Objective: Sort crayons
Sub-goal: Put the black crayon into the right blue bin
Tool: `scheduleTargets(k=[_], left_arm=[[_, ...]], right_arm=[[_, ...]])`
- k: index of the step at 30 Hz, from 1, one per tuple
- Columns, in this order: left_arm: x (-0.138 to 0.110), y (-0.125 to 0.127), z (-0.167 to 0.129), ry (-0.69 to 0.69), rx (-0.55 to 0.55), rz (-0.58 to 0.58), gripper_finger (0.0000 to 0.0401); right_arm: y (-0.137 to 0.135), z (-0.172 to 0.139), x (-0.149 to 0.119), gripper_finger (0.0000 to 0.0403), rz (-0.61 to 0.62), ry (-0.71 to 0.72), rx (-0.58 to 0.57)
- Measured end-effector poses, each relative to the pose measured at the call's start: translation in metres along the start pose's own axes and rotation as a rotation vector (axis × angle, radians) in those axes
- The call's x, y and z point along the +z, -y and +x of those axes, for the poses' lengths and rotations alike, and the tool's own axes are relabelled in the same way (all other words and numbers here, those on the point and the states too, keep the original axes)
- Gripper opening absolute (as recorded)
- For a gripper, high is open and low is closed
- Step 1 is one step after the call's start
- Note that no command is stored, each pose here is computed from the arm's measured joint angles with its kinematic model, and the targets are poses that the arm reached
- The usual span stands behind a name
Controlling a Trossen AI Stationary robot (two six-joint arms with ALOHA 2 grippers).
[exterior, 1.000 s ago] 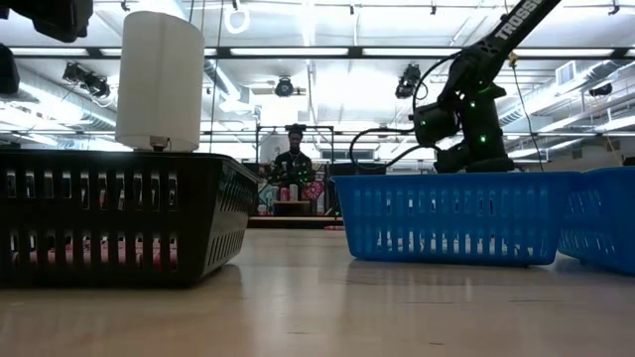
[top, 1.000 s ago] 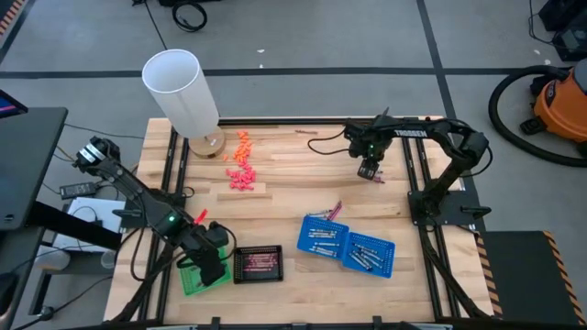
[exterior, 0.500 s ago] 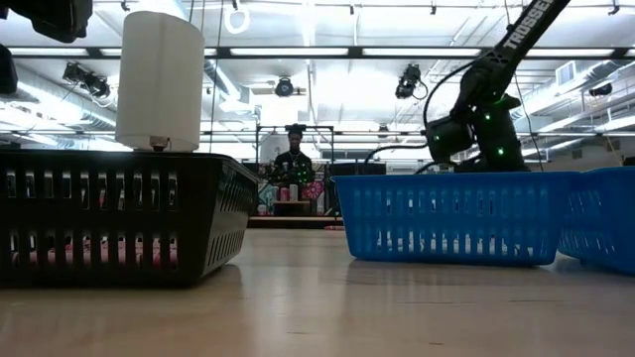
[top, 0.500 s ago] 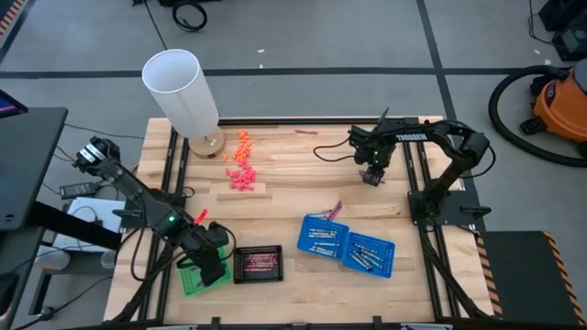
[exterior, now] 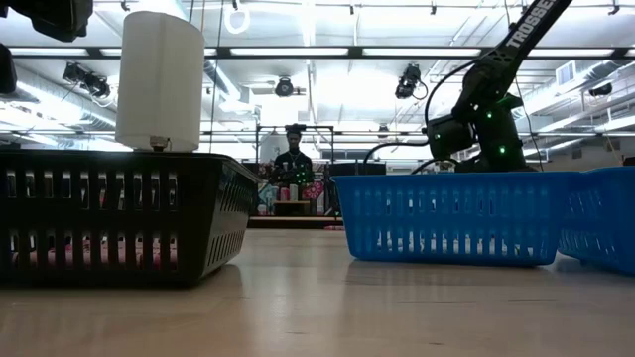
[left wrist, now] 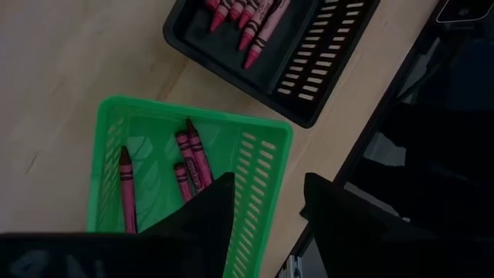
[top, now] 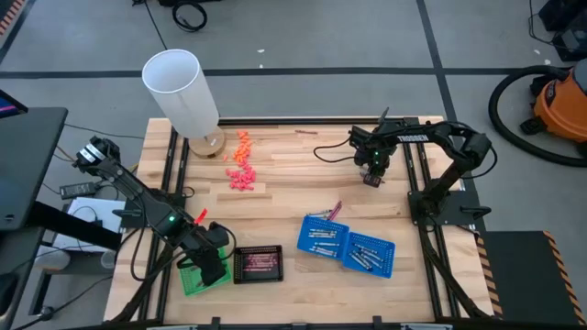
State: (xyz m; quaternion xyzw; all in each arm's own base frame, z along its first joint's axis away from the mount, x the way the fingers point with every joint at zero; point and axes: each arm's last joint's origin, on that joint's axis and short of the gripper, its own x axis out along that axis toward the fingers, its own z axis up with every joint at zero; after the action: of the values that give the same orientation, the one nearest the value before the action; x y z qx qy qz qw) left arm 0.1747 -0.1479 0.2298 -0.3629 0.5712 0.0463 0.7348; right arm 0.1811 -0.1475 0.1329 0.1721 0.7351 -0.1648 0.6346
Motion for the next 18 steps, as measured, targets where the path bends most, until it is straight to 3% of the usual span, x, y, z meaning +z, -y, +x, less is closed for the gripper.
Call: scheduleTargets(k=[9, 15, 18], left_arm=[[0.002, 0.001, -0.011, -0.001, -0.065, -0.005, 0.0166], [0.015, -0.007, -0.036, 0.207, -0.108, -0.027, 0.0166], [0.021, -0.01, -0.044, 0.309, -0.099, -0.005, 0.0166]], right_arm=[[0.002, -0.011, 0.007, 0.0024, -0.005, -0.004, -0.002], [0.001, -0.042, 0.021, 0.0024, 0.015, 0.034, 0.033], [-0.008, -0.057, 0.027, 0.0026, -0.011, 0.065, 0.13]])
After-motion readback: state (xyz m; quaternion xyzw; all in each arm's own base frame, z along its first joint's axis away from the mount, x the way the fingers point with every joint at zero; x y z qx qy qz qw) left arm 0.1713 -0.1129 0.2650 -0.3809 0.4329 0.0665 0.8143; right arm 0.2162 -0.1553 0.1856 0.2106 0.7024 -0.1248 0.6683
